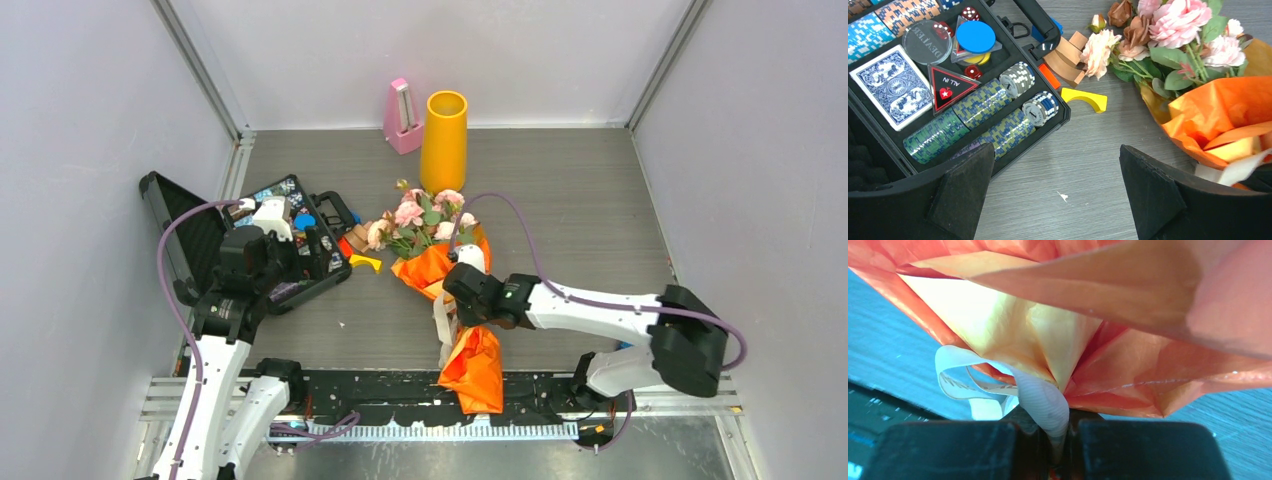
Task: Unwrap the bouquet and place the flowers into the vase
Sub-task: Pick up the fake flower at the center of the board, then place the fake flower at the center of the board.
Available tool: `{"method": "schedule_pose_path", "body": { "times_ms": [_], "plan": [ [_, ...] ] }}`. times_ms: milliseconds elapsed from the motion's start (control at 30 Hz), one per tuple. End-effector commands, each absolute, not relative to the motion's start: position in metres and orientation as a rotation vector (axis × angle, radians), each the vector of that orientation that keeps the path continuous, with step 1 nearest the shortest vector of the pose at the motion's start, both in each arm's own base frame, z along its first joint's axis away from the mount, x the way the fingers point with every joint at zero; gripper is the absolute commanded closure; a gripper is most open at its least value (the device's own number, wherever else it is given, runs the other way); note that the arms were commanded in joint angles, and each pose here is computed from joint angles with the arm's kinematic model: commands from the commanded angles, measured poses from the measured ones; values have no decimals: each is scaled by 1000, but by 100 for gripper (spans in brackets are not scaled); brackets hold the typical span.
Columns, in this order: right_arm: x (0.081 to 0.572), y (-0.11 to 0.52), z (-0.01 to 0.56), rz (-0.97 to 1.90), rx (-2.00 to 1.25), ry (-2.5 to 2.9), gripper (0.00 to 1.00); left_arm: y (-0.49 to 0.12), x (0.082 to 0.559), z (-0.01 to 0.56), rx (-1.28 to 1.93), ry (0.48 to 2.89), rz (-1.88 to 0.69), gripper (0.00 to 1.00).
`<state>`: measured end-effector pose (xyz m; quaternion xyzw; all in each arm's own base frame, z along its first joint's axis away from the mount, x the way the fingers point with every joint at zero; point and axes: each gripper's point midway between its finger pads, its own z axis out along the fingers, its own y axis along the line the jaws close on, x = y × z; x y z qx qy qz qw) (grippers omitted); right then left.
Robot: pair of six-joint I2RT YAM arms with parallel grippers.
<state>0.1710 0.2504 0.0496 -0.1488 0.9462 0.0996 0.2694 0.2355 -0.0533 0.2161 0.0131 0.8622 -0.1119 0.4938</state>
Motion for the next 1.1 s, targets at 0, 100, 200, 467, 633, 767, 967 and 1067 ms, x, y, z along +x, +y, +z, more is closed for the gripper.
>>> {"method": "schedule_pose_path", "body": {
  "times_ms": [0,100,200,467,633,767,967,1067],
  "plan": [
    [178,259,124,412,-333,2404,100,-57,241,225,66,2041,-280,2],
    [177,250,152,443,-248,2368,100,-56,241,226,65,2038,-277,2],
    [176,231,182,442,-180,2330,100,-56,241,226,63,2038,-274,2],
    [175,164,258,360,76,2208,100,-55,242,224,61,2042,-268,2],
    [174,120,282,252,237,2148,100,-55,242,225,64,2041,-268,2],
    [184,108,287,155,294,2100,100,-58,241,224,76,2045,-270,2],
    [221,142,268,113,287,2118,100,-64,240,221,104,2058,-281,2],
    [250,147,250,147,367,2130,100,-66,240,220,112,2060,-284,2]
  ]
}}
